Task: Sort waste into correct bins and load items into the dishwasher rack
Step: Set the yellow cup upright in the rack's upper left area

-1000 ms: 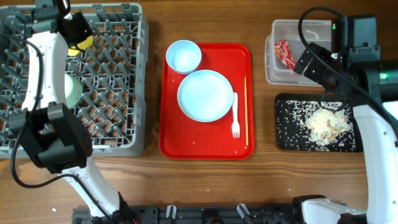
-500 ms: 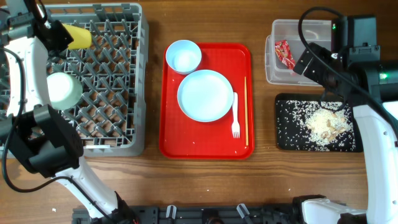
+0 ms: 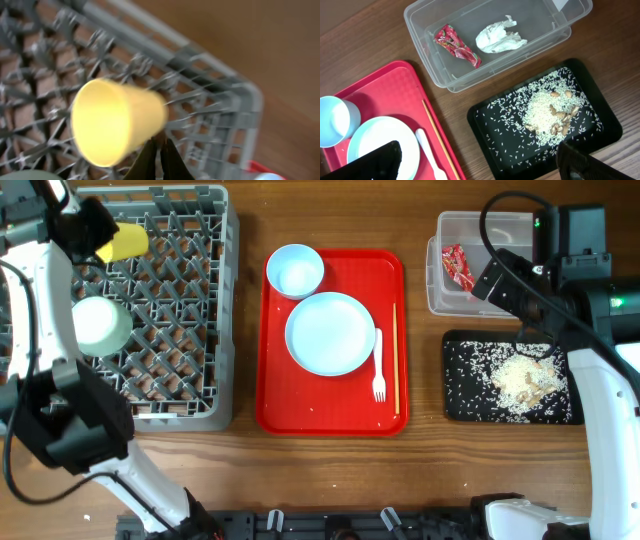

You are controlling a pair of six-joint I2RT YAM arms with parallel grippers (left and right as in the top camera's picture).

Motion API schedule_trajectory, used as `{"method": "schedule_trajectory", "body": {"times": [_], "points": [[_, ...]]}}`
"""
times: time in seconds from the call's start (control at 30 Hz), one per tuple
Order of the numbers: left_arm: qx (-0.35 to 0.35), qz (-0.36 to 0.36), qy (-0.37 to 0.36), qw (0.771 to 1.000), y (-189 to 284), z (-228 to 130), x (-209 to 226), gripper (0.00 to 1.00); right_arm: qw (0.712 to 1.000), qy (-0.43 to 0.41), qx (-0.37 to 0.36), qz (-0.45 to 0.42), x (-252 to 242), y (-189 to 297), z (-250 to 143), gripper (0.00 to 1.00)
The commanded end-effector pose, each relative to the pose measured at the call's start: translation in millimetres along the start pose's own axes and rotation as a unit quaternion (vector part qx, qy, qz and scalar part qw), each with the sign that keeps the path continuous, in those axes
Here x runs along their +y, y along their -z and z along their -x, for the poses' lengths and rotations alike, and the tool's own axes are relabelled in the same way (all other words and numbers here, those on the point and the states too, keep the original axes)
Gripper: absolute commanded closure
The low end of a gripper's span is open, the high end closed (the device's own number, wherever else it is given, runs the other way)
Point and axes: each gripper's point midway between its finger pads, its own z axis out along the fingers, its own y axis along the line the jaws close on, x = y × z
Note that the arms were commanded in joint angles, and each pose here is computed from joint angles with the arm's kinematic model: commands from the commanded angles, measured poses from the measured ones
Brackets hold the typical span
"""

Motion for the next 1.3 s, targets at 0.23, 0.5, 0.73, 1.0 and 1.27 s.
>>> {"method": "schedule_trajectory", "body": {"times": [0.23, 0.5, 0.73, 1.0, 1.27], "points": [[-0.028, 0.021, -0.048, 0.998, -24, -2, -38, 0.96, 1.0, 0.003, -0.005, -0.009, -2, -1, 4, 0.0], [-0.008, 0.085, -0.022, 0.996, -48, -8, 16, 0.96, 1.0, 0.003, -0.005, -0.009, -2, -1, 4, 0.0], [0.009, 0.1, -0.004, 0.995, -53, -15, 40, 0.96, 1.0, 0.003, -0.005, -0.009, -2, -1, 4, 0.0], [0.016, 0.113, 0.034, 0.993, -61, -18, 64, 0.96, 1.0, 0.003, -0.005, -0.009, -2, -1, 3, 0.0], [0.017, 0.099, 0.087, 0.991, -54, -13, 89, 0.96, 1.0, 0.003, -0.005, -0.009, -2, -1, 4, 0.0]]}}
